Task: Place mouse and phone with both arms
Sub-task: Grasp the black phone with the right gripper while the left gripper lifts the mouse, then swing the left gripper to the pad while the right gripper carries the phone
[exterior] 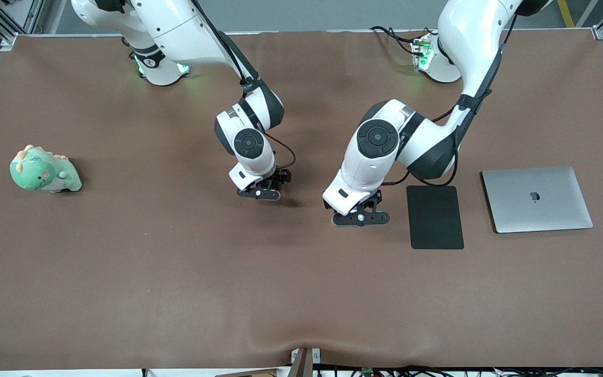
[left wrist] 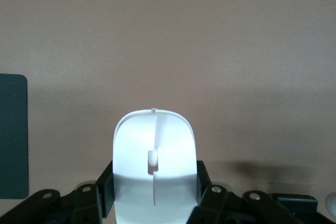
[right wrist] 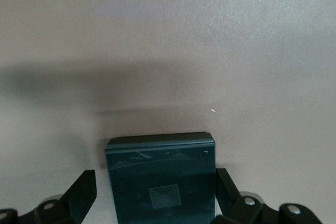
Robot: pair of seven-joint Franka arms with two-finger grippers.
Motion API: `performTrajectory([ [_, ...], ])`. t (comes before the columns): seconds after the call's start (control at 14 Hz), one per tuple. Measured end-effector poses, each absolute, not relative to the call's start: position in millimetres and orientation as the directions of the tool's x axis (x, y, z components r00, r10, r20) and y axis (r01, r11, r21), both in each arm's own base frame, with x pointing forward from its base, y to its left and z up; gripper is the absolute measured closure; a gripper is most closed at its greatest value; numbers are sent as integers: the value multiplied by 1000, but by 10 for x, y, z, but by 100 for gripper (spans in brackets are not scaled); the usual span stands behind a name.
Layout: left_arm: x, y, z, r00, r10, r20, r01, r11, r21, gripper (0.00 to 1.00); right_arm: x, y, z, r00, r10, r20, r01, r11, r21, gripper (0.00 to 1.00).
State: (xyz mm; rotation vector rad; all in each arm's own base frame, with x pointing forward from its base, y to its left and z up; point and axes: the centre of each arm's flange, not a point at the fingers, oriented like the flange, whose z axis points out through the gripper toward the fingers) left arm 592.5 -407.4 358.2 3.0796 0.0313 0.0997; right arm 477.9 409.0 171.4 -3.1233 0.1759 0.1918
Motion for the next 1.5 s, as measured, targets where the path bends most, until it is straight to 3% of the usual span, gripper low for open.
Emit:
performTrajectory([
  [0.14, 6020, -3931, 3580, 998, 11, 63, 7, -998, 61, 40, 4759, 4084, 1666, 986, -111, -123, -111, -994, 2, 5],
  [0.29, 6087, -3823, 3550, 998, 9, 58, 6, -998, 62, 40, 4770, 4087, 1728, 987, -109, -121, -110, -994, -2, 19],
  [0.64, 6118, -3779, 3518, 998, 16, 54, 13, -998, 61, 40, 4850, 3933, 1741, 979, -137, -149, -134, -991, 28, 19],
  [1.14, 6155, -3738, 3532, 998, 24, 57, 21, -998, 64, 40, 5361, 3115, 2304, 942, -260, -214, -256, -966, 48, 19],
  [1.5, 6192, -3705, 3537, 998, 31, 60, 27, -997, 67, 40, 5572, 2655, 2376, 925, -302, -230, -300, -953, 47, 19],
])
